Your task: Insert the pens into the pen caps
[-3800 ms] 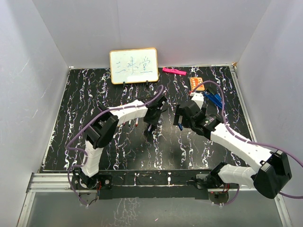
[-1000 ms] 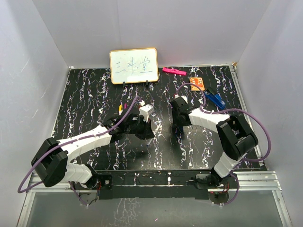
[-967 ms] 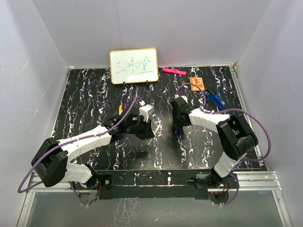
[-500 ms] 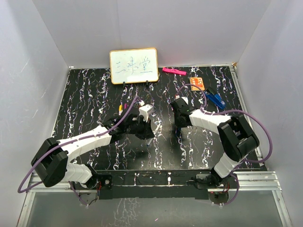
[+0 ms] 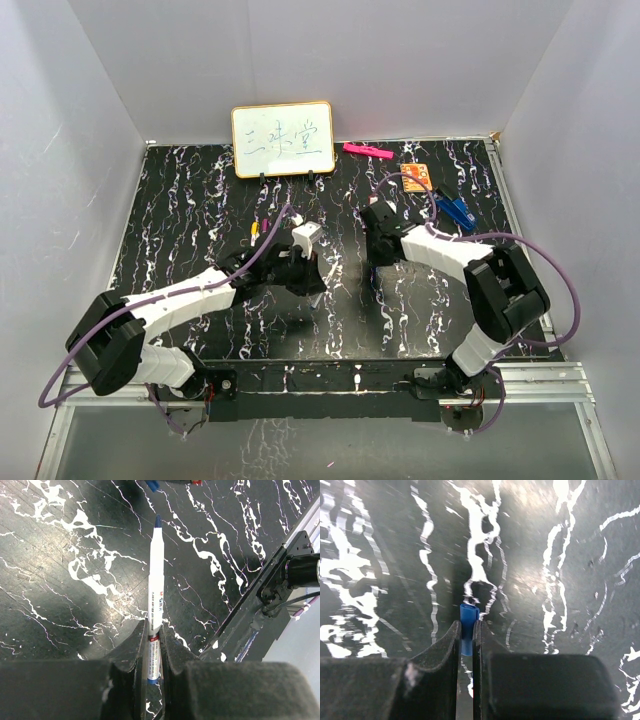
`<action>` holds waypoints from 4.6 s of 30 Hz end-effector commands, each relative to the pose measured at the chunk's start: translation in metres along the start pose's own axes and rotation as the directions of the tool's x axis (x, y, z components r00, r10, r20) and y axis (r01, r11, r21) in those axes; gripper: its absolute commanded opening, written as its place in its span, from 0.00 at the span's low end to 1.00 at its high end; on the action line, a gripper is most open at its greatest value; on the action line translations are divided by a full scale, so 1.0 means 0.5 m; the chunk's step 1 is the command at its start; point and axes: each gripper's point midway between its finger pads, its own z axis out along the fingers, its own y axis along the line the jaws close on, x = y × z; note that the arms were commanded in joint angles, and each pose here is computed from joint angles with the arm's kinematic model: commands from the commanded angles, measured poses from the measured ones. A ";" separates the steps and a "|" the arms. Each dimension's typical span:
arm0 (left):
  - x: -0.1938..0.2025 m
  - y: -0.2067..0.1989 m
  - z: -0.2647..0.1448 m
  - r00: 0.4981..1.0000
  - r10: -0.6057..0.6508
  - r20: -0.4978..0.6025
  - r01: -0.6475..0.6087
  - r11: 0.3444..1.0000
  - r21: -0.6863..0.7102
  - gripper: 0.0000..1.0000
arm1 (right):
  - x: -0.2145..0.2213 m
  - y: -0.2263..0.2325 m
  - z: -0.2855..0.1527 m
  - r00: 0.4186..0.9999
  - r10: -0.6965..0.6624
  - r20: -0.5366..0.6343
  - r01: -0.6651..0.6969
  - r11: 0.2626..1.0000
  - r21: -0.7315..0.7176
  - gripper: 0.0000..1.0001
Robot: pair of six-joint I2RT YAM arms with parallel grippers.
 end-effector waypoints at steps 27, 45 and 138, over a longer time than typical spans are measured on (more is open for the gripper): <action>-0.108 -0.074 -0.007 0.933 -0.067 0.353 -0.007 0.979 0.206 0.00 | -0.224 0.169 -0.398 0.608 0.536 0.585 0.161 0.639 -0.752 0.00; -0.125 -0.078 -0.007 0.919 -0.094 0.382 0.009 0.976 0.219 0.00 | -0.211 0.168 -0.400 0.596 0.565 0.570 0.157 0.615 -0.773 0.00; -0.298 -0.035 -0.087 0.768 0.029 0.639 0.000 0.999 -0.046 0.00 | -0.062 0.291 -0.235 0.842 0.217 0.494 0.145 0.791 -0.594 0.00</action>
